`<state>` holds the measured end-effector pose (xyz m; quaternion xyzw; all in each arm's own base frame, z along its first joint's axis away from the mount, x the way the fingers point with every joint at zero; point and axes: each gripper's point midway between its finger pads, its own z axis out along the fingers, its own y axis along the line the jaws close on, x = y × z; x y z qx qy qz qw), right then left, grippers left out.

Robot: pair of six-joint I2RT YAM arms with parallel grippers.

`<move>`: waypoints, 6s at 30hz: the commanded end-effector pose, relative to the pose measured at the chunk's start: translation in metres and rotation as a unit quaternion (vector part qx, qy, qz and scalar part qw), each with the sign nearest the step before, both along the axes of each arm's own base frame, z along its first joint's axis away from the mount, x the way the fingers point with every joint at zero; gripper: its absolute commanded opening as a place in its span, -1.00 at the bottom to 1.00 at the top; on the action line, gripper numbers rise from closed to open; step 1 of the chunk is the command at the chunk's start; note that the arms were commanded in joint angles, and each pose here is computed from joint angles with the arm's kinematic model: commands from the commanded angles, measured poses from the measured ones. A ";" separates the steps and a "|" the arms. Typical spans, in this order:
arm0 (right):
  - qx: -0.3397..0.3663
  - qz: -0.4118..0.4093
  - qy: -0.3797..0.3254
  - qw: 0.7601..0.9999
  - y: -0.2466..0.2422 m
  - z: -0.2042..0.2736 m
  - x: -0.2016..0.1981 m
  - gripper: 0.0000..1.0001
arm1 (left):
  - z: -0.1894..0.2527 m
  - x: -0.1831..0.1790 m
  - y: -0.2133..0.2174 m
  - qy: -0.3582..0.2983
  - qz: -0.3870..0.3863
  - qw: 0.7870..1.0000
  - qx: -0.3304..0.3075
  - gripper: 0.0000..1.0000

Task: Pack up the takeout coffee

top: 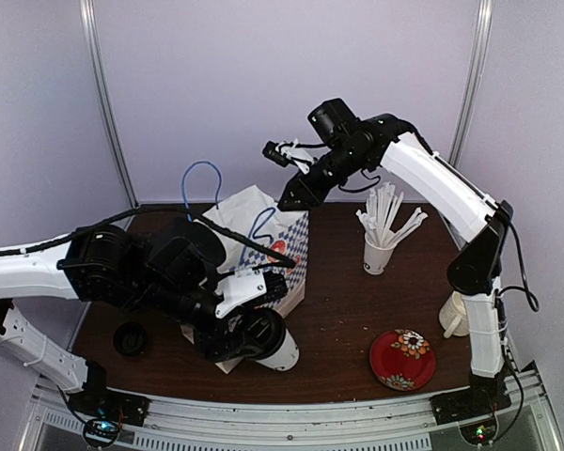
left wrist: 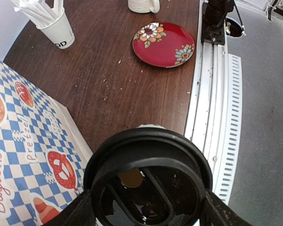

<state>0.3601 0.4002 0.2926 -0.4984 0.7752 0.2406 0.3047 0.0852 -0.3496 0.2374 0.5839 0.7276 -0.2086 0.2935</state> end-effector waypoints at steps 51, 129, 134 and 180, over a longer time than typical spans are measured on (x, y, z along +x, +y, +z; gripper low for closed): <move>-0.023 -0.118 0.098 0.988 -0.097 0.000 -0.040 -0.88 | -0.039 0.085 0.181 0.082 0.421 0.886 0.178 0.90; 0.033 0.180 0.048 0.982 -0.162 0.047 -0.205 0.59 | 0.086 -0.001 -0.061 0.059 -0.092 0.976 -0.188 -1.00; -0.043 0.220 0.055 0.973 -0.160 0.009 -0.228 0.61 | 0.084 -0.008 -0.064 0.070 -0.090 0.976 -0.187 -1.00; 0.032 0.142 -0.028 0.989 -0.050 0.064 -0.176 -1.00 | 0.089 0.078 0.047 -0.038 0.215 0.974 -0.064 0.31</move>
